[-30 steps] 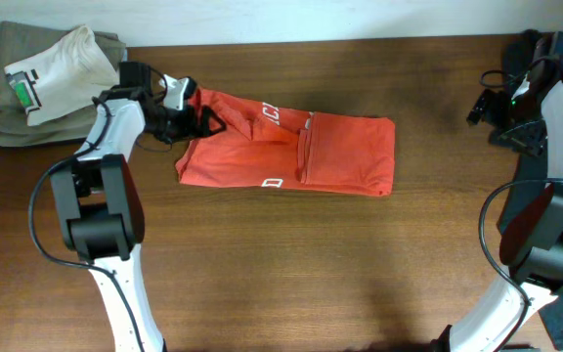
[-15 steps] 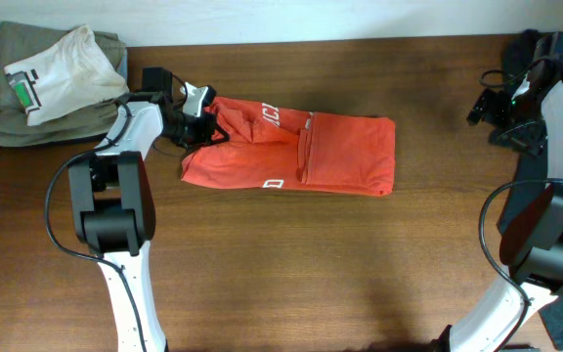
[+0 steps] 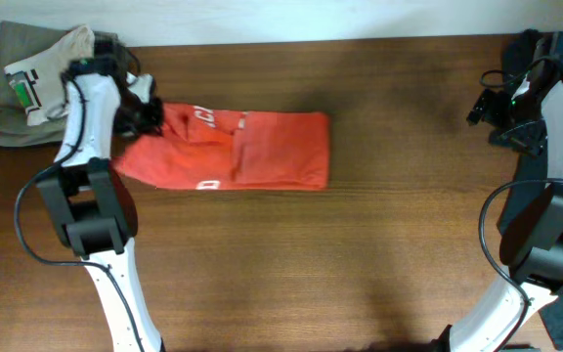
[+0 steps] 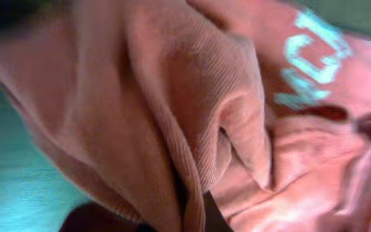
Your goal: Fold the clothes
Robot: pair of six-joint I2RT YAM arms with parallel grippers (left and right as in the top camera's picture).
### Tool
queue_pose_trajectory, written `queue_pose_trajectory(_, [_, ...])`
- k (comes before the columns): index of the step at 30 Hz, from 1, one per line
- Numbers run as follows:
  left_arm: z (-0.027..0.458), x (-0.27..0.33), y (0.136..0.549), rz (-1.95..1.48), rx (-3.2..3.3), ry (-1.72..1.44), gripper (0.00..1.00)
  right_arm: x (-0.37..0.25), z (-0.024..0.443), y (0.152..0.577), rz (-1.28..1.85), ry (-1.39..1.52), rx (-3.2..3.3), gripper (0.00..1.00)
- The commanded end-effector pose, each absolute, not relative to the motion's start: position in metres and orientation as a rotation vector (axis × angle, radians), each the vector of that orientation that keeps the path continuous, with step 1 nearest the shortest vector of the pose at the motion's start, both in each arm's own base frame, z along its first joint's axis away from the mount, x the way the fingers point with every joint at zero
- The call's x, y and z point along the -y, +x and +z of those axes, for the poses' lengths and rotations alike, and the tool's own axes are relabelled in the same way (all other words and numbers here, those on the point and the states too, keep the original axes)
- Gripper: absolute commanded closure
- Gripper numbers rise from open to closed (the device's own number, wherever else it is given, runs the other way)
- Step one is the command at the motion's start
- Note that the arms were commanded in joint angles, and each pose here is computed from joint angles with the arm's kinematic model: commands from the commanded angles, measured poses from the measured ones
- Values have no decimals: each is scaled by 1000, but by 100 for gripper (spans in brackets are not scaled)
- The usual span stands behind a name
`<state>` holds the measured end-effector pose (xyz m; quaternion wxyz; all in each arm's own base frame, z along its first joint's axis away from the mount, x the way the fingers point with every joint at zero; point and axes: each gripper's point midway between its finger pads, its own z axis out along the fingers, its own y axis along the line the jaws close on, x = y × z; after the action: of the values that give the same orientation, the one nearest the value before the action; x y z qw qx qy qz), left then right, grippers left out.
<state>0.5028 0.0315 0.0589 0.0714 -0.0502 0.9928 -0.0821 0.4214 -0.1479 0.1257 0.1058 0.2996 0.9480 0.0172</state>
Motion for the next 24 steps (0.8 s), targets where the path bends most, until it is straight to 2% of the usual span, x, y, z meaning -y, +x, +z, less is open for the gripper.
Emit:
queue_pose_trajectory(1, [102, -24, 512, -155, -2938, -130, 100, 150, 131, 422, 28, 886, -2778, 1])
queue_pose_trajectory(6, [126, 34, 506, -257, -2937, 15, 100, 150, 131, 422, 28, 885, -2778, 1])
queue_pose_trajectory(15, [124, 148, 486, -304, -2940, 313, 99, 151, 131, 422, 28, 886, -2778, 1])
queue_pose_trajectory(20, [118, 188, 478, -323, -2928, 365, 96, 151, 131, 422, 28, 886, -2778, 1])
queue_pose_trajectory(22, [112, 203, 475, -330, -2926, 393, 92, 151, 131, 422, 28, 886, -2778, 1])
queue_pose_trajectory(24, [104, 216, 471, -334, -2925, 420, 79, 150, 131, 422, 28, 886, -2778, 1])
